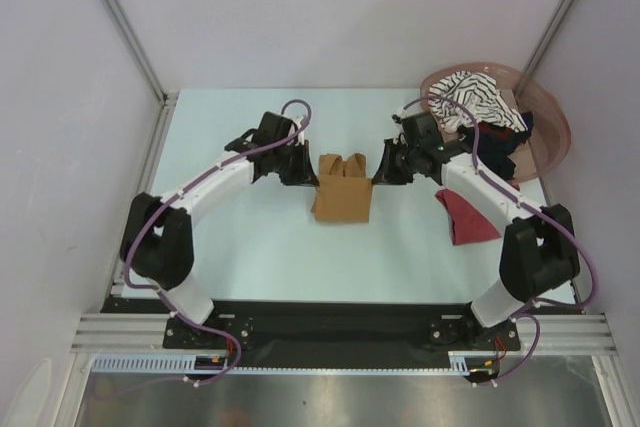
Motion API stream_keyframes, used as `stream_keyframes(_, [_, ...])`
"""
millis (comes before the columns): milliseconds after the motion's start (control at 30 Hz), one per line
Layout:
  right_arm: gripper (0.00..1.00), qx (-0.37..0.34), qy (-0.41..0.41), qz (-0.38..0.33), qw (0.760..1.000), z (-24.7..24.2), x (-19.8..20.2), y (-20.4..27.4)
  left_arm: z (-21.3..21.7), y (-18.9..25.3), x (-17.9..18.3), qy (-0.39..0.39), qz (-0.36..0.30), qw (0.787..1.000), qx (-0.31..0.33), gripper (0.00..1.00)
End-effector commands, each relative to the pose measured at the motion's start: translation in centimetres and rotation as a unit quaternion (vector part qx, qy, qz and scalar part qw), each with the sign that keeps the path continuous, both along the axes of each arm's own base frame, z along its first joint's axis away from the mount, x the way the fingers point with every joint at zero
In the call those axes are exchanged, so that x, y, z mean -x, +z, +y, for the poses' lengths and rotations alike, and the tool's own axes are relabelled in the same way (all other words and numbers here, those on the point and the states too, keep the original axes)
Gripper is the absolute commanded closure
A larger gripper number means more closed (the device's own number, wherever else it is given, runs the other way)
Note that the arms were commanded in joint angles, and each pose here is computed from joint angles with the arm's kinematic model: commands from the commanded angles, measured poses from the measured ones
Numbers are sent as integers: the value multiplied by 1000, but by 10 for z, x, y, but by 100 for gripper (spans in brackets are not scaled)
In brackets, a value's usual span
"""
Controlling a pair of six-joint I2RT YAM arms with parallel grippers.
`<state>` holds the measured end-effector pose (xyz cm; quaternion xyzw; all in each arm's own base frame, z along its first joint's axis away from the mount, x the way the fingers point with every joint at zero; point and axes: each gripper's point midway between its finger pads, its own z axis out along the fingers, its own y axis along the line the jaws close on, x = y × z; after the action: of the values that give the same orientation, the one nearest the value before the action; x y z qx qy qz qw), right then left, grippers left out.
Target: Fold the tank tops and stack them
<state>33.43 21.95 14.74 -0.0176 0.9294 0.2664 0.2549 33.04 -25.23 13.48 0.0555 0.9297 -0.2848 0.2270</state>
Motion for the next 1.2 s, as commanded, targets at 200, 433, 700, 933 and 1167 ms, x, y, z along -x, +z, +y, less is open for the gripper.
stream_keyframes(200, [100, -15, 2, -14, 1000, 5, -64, 4, -2, 0, -65, 20, -2, 999, 34, 100])
stream_keyframes(433, [100, -20, -6, -7, 1000, 7, -96, -6, 3, -5, -101, 36, -1, 999, 33, 99])
stream_keyframes(700, [100, -16, -23, 4, 1000, 2, -131, -19, -3, -25, -131, 40, 14, 999, 29, 98])
stream_keyframes(933, [92, -15, -44, 3, 999, 1, -155, -38, -3, -48, -145, 54, 25, 998, 28, 92])
stream_keyframes(1167, [89, -31, -56, -10, 998, 1, -181, -39, -1, -48, -160, 66, 15, 997, 31, 75])
